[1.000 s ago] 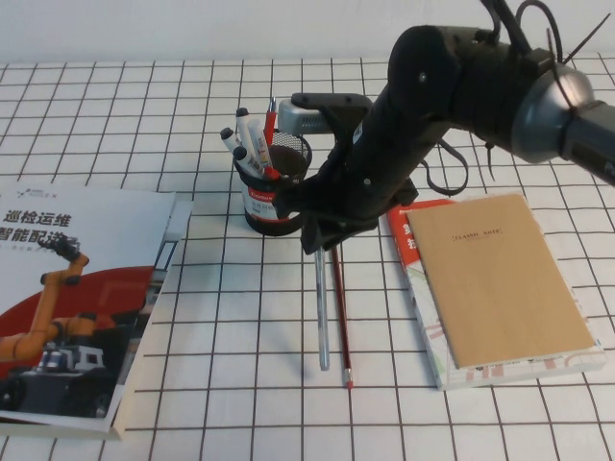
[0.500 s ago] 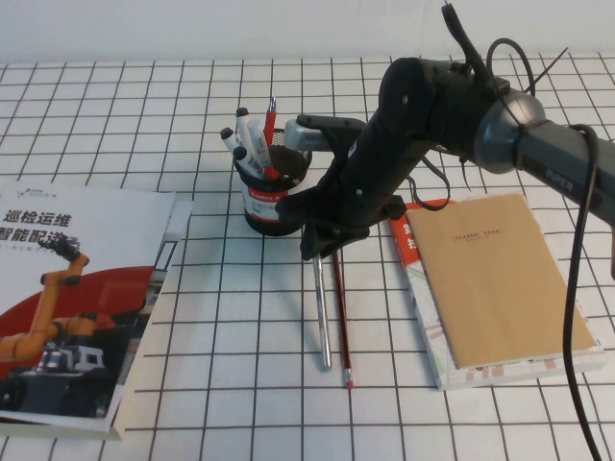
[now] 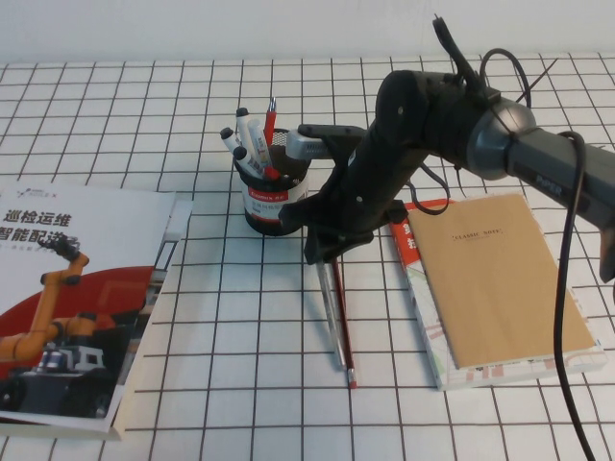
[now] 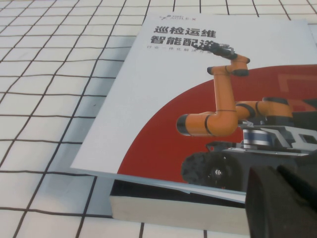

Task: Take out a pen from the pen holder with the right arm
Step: 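Take a marker out of the pen holder and lay it on the table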

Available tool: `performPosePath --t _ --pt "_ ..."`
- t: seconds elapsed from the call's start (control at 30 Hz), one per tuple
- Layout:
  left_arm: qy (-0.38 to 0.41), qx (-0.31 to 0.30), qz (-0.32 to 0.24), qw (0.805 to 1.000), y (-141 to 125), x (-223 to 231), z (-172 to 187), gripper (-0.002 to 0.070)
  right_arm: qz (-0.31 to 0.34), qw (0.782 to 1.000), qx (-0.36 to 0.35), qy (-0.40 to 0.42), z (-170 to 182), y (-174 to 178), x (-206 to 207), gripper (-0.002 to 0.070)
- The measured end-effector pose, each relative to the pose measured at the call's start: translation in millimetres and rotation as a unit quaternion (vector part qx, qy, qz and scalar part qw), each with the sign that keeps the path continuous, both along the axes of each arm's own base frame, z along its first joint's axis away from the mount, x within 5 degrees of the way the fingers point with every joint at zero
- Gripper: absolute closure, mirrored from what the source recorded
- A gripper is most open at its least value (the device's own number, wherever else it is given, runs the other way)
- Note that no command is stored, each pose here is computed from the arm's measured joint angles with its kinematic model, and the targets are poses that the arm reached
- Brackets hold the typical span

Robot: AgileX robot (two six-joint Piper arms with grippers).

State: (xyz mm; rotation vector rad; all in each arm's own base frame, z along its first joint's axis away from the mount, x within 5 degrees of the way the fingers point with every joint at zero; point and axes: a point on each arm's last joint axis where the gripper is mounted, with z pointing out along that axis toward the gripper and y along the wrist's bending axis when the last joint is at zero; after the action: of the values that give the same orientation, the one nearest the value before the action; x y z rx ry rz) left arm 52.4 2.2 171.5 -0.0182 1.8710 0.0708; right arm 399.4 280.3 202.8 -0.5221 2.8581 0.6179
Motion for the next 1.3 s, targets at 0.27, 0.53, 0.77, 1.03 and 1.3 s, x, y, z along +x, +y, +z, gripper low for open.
performPosePath --t 0.27,0.53,0.77,1.03,1.3 --pt "0.000 0.000 0.000 1.000 0 0 0 0.0678 0.001 1.000 -0.004 -0.002 -1 -1 0 0.0481" --pt "0.000 0.000 0.000 1.000 0 0 0 0.0678 0.009 1.000 -0.007 -0.023 18 -2 -7 0.0443" --pt "0.000 0.000 0.000 1.000 0 0 0 0.0678 0.025 0.993 0.011 -0.116 95 -20 -66 0.0640" --pt "0.000 0.000 0.000 1.000 0 0 0 0.0678 0.026 0.988 0.010 -0.152 123 -76 -145 0.0689" --pt "0.000 0.000 0.000 1.000 0 0 0 0.0678 0.029 0.985 0.017 -0.170 138 -116 -200 0.0690"
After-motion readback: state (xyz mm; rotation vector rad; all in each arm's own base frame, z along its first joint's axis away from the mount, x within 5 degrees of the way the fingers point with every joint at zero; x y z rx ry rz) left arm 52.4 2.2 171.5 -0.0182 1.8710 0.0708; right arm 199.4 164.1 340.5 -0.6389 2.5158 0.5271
